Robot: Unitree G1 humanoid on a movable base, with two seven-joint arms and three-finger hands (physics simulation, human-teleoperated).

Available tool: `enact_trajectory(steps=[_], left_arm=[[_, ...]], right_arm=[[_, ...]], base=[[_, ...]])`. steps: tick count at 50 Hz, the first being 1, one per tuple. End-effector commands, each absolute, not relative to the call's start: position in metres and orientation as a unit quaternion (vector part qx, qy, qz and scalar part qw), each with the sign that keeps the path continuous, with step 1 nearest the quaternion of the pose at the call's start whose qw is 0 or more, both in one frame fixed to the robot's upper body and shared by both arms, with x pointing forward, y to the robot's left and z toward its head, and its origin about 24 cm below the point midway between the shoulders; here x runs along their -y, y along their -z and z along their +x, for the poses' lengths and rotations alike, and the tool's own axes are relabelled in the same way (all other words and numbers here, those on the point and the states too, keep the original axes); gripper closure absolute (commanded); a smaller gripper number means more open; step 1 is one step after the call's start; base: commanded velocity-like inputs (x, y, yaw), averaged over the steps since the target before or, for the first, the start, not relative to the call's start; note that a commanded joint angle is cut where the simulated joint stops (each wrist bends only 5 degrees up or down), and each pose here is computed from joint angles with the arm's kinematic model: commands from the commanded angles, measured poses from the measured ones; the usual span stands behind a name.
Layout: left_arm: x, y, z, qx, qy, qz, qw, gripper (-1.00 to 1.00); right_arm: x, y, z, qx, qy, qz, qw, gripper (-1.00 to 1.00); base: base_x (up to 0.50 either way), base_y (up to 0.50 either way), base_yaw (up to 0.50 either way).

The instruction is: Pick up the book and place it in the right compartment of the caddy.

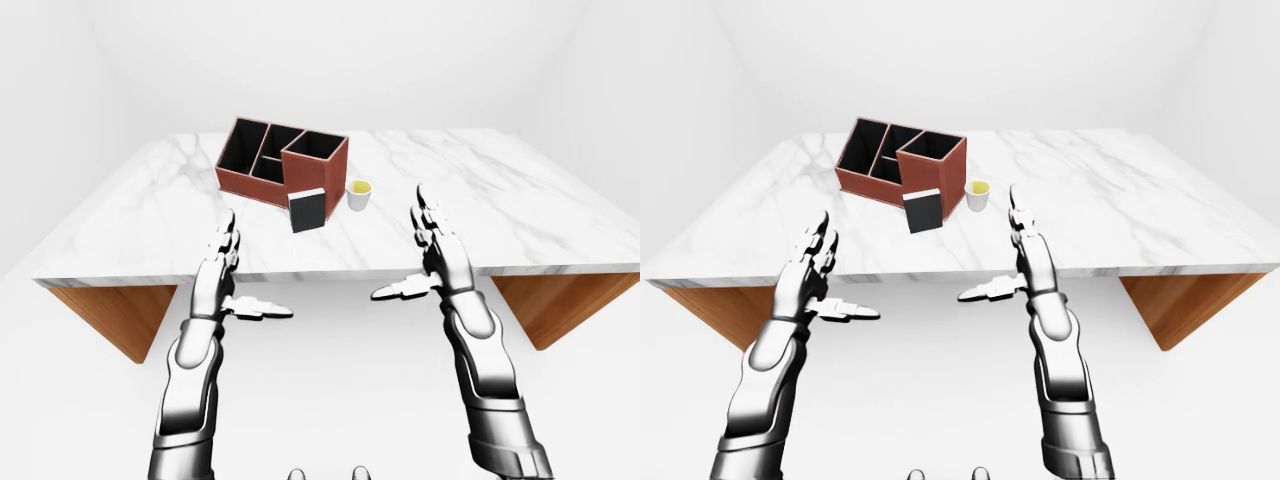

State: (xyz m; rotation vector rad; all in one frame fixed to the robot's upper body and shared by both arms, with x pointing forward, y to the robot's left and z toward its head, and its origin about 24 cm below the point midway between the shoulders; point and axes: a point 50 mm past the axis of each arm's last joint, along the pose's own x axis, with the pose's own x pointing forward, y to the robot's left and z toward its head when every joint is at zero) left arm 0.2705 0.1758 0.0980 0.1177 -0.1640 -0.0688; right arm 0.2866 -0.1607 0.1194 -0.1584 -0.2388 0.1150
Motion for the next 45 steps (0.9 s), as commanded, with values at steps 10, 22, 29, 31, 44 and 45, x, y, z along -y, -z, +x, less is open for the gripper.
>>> enact_trajectory(steps=[10,22,29,31,44,45], left_arm=[[-0.181,-0.170,0.266,0.229,0.053,0.077,0.969,-1.00],[-0.182,-0.176,0.263,0.242,0.042,0.078,0.966,-1.00],[-0.182,-0.176,0.263,0.243,0.040,0.078,0.966,-1.00],[-0.181,-0.177,0.262,0.244,0.040,0.079,0.966,-1.00],[-0.182,-0.175,0.263,0.240,0.041,0.079,0.967,-1.00],[-0.183,-0.175,0.263,0.240,0.040,0.079,0.967,-1.00]], right_arm=[[0.164,-0.177,0.296,0.218,-0.069,-0.122,0.966,-1.00],[0.156,-0.182,0.290,0.231,-0.095,-0.137,0.959,-1.00],[0.154,-0.180,0.292,0.227,-0.098,-0.140,0.959,-1.00],[0.154,-0.179,0.292,0.225,-0.099,-0.140,0.959,-1.00],[0.151,-0.187,0.291,0.241,-0.084,-0.145,0.956,-1.00],[0.150,-0.187,0.291,0.242,-0.096,-0.146,0.954,-1.00]], base=[[0.00,0.00,0.00],[0.00,0.41,0.00],[0.00,0.50,0.00],[0.00,0.50,0.00],[0.00,0.39,0.00],[0.00,0.00,0.00]])
